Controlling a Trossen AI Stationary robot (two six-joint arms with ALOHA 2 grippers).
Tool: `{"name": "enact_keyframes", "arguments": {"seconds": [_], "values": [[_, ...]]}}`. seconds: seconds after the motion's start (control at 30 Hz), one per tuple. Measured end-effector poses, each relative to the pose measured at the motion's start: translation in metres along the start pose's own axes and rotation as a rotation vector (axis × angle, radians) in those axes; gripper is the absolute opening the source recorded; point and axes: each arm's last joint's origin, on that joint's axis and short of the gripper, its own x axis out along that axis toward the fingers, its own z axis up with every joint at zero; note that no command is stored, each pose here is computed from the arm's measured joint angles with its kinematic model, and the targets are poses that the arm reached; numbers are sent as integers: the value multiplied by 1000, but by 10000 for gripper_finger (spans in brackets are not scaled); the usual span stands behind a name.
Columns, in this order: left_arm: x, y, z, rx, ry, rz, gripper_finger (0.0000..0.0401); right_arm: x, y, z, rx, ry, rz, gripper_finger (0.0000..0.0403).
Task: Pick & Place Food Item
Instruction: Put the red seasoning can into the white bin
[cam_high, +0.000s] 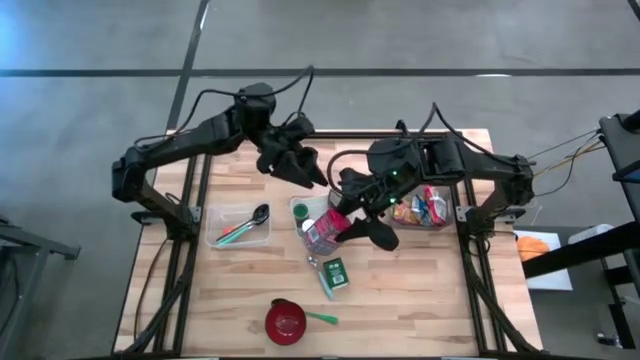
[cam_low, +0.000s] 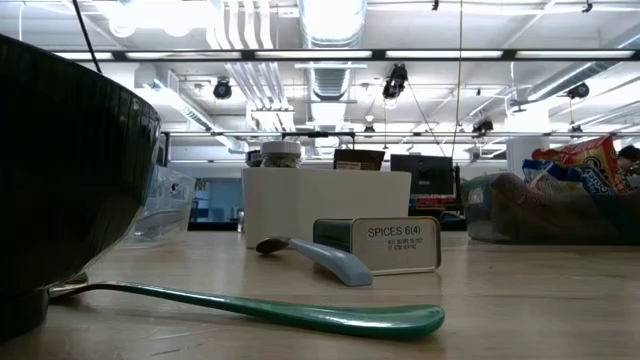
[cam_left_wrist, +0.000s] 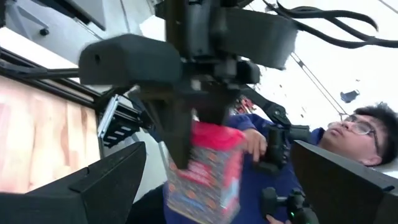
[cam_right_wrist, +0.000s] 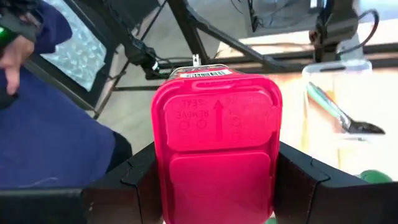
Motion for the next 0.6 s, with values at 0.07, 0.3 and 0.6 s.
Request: {"name": "enact_keyframes", "arguments": {"seconds": [0.07,0.3,0.6], "values": [[-5,-1,1,-7,17,-20,400,-1,2,-3,6,15,-22,208],[-25,-17,0,30,30,-61,400,-5,0,-9,73,64,-103,208],[-57,-48,-12,181,-17,-22,400,-2,-12,-23,130,178,-281,208]]}}
